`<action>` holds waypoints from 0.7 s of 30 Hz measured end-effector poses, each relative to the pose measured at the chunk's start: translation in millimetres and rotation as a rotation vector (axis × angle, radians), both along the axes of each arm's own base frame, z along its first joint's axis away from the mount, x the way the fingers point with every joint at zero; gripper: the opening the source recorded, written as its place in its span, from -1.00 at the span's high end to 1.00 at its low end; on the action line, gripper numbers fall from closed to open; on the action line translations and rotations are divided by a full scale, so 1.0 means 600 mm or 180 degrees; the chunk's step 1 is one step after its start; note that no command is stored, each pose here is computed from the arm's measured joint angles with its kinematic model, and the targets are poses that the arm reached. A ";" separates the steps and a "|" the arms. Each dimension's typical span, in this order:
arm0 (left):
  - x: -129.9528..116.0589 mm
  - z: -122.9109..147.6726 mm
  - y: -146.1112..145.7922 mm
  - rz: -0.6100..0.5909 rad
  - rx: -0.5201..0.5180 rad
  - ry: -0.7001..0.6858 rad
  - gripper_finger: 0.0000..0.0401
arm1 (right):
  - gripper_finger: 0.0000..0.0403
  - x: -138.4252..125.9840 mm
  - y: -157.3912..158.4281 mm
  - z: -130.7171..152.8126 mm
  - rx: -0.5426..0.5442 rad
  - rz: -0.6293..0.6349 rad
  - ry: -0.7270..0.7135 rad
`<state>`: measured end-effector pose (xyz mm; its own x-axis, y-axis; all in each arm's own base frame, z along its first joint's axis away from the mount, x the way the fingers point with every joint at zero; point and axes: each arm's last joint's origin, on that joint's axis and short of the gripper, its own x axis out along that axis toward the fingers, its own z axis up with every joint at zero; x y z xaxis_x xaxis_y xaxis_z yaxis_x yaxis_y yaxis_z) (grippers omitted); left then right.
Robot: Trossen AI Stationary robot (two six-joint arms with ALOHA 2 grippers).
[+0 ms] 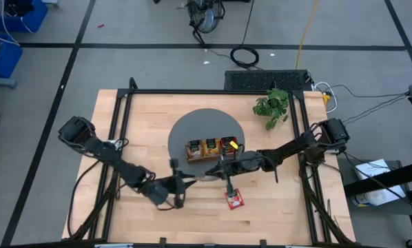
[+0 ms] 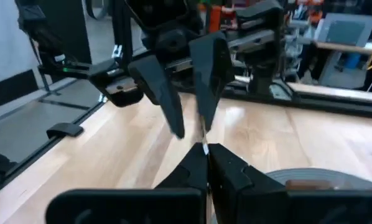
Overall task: Pick & Place Tea
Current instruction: Put the brown tea bag into the left section of the wooden organizer
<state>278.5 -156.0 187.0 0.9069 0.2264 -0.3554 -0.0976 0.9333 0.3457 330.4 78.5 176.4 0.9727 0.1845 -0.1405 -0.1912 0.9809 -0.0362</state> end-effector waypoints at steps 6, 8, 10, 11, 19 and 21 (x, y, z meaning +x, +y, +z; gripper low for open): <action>-0.048 0.016 -0.026 0.0367 -0.0100 -0.0103 0.16 | 1.00 -0.012 -0.037 -0.005 0.0023 -0.0112 -0.0308; -0.060 0.015 -0.039 0.0293 -0.0342 -0.0091 0.07 | 1.00 -0.019 -0.053 -0.005 0.0039 -0.0195 -0.0460; -0.067 0.010 -0.051 0.0137 -0.0519 -0.0004 0.03 | 1.00 -0.025 -0.067 -0.005 0.0092 -0.0218 -0.0590; -0.071 0.006 -0.057 0.0086 -0.0571 0.0039 0.04 | 1.00 -0.024 -0.072 -0.004 0.0138 -0.0188 -0.0640; -0.074 -0.043 -0.090 0.0023 -0.0564 0.0139 0.69 | 1.00 0.005 -0.105 -0.034 0.0491 -0.0131 -0.0748; -0.072 -0.055 -0.091 0.0020 -0.0523 0.0196 0.90 | 1.00 0.019 -0.112 -0.044 0.0535 -0.0177 -0.0719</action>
<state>235.3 -210.8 153.8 0.8811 0.1662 -0.4428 -0.0868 0.9771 0.1940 341.6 11.3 150.2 0.9852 0.1325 0.1090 -0.1427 0.9855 0.0922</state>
